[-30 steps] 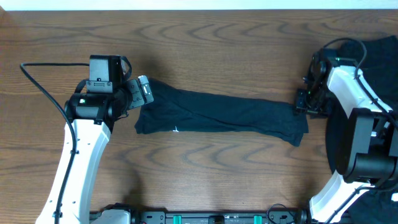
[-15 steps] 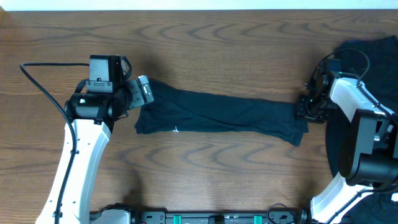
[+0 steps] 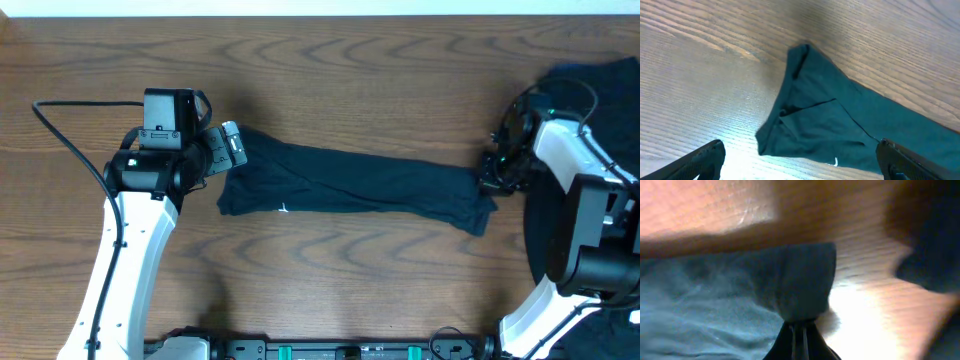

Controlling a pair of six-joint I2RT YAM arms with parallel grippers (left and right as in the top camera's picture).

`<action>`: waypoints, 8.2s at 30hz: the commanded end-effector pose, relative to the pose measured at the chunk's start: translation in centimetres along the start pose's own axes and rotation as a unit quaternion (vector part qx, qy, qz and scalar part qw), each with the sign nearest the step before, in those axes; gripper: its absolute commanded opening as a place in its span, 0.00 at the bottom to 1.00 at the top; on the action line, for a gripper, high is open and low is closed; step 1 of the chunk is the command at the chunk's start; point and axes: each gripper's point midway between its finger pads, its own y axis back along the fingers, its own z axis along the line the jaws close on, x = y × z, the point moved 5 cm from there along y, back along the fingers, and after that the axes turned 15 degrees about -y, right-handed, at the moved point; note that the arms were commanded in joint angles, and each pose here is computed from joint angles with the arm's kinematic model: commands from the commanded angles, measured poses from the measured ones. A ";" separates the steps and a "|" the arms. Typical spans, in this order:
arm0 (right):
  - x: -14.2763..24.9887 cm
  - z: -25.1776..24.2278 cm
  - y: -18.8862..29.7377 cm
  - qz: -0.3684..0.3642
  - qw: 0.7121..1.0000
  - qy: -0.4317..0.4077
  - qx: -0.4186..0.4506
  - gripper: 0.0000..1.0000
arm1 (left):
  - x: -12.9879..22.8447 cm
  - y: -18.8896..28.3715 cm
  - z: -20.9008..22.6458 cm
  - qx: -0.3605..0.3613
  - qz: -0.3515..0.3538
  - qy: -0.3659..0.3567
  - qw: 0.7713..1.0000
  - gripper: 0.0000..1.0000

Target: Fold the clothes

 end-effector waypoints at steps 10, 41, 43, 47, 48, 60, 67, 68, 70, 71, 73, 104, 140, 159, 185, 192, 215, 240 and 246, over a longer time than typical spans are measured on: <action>-2.8 0.5 9.4 -0.026 0.999 -0.023 -0.022 0.01 | -0.1 0.2 0.1 -0.004 -0.003 -0.001 1.000 0.98; 10.0 21.3 4.4 -0.010 0.967 0.217 -0.134 0.01 | -0.1 0.2 0.1 -0.004 -0.003 -0.001 1.000 0.98; 10.4 21.9 3.2 -0.018 0.964 0.224 -0.144 0.01 | -0.1 0.2 0.1 -0.004 -0.003 -0.001 1.000 0.98; 10.7 22.8 1.5 -0.032 0.963 0.208 -0.166 0.01 | -0.1 0.2 0.1 -0.004 -0.002 -0.001 1.000 0.98; 10.7 22.9 1.1 -0.034 0.964 0.203 -0.170 0.01 | -0.1 0.2 0.1 -0.004 -0.003 -0.001 1.000 0.98; 10.7 23.9 0.5 -0.042 0.964 0.167 -0.202 0.01 | -0.1 0.2 0.1 -0.004 -0.002 -0.001 1.000 0.98; 10.8 24.6 0.6 -0.047 0.962 0.163 -0.213 0.05 | -0.1 0.2 0.1 -0.004 -0.002 -0.001 1.000 0.98; 10.9 24.6 0.6 -0.046 0.962 0.164 -0.213 0.06 | -0.1 0.2 0.1 -0.004 -0.003 -0.001 1.000 0.98; 11.2 24.8 0.6 -0.046 0.961 0.167 -0.214 0.15 | -0.1 0.2 0.1 -0.004 -0.002 -0.001 1.000 0.98; 11.3 24.9 0.6 -0.046 0.961 0.170 -0.215 0.25 | -0.1 0.2 0.1 -0.004 -0.002 -0.001 1.000 0.98; 11.7 25.4 0.7 -0.042 0.957 0.177 -0.225 0.35 | -0.1 0.2 0.1 -0.004 -0.003 -0.001 1.000 0.98; 14.6 26.0 -0.1 -0.181 0.886 0.422 -0.061 0.55 | -0.1 0.2 0.1 -0.004 -0.002 -0.001 1.000 0.98; 15.0 27.3 -2.1 -0.179 0.891 0.411 -0.077 0.01 | -0.1 0.2 0.1 -0.004 -0.002 -0.001 1.000 0.98; 17.5 26.9 3.0 -0.144 0.885 0.423 -0.133 0.01 | -0.1 0.2 0.1 -0.004 -0.002 -0.001 1.000 0.98; 19.1 26.4 0.2 -0.081 0.889 0.436 -0.113 0.63 | -0.1 0.2 0.1 -0.004 -0.002 -0.001 1.000 0.98; 17.9 24.0 2.5 -0.073 0.904 0.409 -0.098 0.36 | -0.1 0.2 0.1 -0.004 -0.002 -0.001 1.000 0.98; 16.2 22.4 -4.7 -0.018 0.924 0.379 -0.040 0.01 | -0.1 0.2 0.1 -0.004 -0.002 -0.001 1.000 0.98; 9.8 14.6 5.8 -0.020 0.978 0.183 -0.094 0.41 | -0.1 0.2 0.1 -0.004 -0.002 -0.001 1.000 0.98; 9.1 13.7 3.0 -0.023 0.986 0.135 -0.100 0.46 | -0.1 0.2 0.1 -0.004 -0.002 -0.001 1.000 0.98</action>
